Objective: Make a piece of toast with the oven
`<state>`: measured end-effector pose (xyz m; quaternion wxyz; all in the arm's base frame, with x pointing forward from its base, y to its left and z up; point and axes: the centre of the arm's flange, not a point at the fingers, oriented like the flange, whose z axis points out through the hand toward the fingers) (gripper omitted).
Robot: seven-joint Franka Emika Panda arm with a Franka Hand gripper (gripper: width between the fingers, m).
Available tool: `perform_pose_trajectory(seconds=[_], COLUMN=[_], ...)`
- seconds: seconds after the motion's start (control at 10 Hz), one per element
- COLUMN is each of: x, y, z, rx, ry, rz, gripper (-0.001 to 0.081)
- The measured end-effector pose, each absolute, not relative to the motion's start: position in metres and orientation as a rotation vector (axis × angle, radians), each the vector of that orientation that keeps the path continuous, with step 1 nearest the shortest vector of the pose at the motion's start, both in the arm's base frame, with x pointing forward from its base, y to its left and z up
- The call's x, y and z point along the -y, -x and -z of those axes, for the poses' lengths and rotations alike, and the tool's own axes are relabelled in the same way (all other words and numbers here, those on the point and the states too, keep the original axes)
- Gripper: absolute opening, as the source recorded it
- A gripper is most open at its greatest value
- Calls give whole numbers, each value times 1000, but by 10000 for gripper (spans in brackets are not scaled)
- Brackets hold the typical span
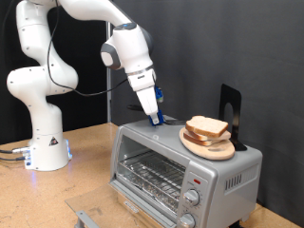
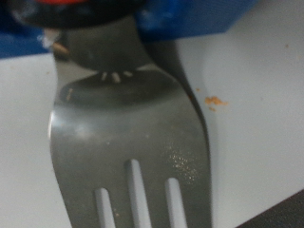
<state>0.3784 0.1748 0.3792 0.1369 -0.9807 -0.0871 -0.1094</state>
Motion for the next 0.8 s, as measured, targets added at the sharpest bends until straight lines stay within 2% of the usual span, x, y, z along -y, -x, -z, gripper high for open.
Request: perform_pose_trajectory(seconds=[0.8], x=[-174], y=[-377], z=[-382], rx=[310], ry=[2832], rz=[276], gripper=[808])
